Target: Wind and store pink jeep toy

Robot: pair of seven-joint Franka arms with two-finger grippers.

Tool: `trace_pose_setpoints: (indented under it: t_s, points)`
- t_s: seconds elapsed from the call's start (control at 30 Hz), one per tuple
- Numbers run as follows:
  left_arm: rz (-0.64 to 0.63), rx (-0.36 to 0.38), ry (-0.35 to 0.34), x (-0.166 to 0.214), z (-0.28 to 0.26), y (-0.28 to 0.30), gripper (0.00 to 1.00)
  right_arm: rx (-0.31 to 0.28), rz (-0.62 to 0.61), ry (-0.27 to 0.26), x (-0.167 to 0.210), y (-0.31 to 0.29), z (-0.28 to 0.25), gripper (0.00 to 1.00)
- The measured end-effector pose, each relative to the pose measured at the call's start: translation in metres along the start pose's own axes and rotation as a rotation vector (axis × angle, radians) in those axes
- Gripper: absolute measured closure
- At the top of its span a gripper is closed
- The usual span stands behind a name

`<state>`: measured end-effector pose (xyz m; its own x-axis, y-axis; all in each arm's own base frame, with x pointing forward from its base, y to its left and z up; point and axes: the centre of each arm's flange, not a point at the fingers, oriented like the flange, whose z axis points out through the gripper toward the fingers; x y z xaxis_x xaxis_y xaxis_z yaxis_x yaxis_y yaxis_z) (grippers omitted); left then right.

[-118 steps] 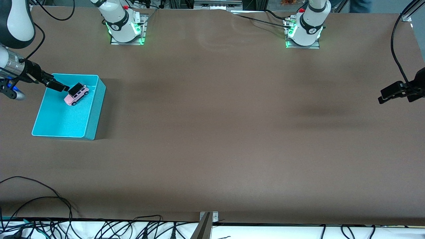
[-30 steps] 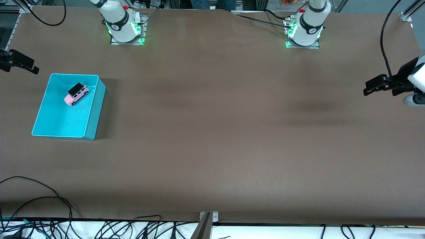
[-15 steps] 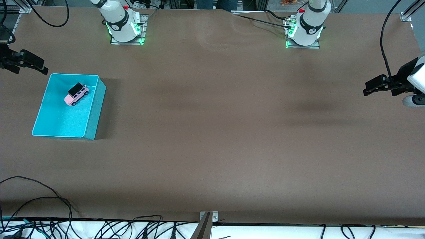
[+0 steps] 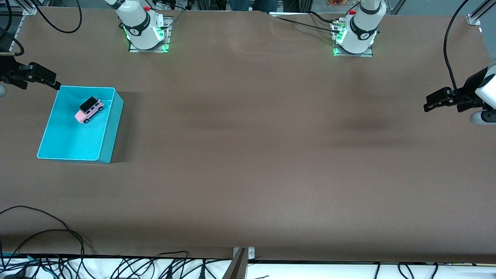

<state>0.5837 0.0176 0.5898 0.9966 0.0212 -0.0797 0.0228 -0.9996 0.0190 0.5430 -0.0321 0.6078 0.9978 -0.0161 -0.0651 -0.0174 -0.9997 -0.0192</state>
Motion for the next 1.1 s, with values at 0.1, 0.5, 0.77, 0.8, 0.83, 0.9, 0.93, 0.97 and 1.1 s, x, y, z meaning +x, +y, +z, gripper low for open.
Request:
trace_pose_setpoints:
  t_s: [0.1,0.5,0.77,0.8,0.83,0.9,0.93,0.97,1.1]
  points:
    - [0.0,0.0,0.0,0.0,0.0,0.0,0.0,0.0,-0.017,-0.002,0.002,-0.002,0.002,0.0]
    - [0.0,0.0,0.0,0.0,0.0,0.0,0.0,0.002,-0.045,-0.044,0.017,-0.015,0.027,0.0]
    - [0.0,0.0,-0.001,0.0,0.001,0.0,0.0,0.002,-0.044,-0.051,0.028,-0.012,0.035,0.0]
    - [0.0,0.0,-0.001,0.0,0.001,0.0,0.0,0.002,-0.045,-0.05,0.029,-0.012,0.035,0.0]
    - [0.0,0.0,-0.001,0.0,0.001,0.0,0.0,0.002,-0.045,-0.048,0.029,-0.012,0.034,0.0]
    - [0.0,0.0,-0.001,0.0,0.001,0.0,0.0,0.002,-0.046,-0.044,0.03,-0.013,0.032,0.0]
    - [0.0,0.0,-0.001,0.0,0.001,0.0,0.0,0.002,-0.046,-0.042,0.03,-0.013,0.031,0.0]
    - [0.0,0.0,-0.001,0.0,0.001,0.0,0.0,0.002,-0.046,-0.04,0.03,-0.013,0.03,0.0]
    - [0.0,0.0,-0.001,0.0,0.001,0.0,0.0,0.002,-0.047,-0.035,0.03,-0.013,0.028,0.0]
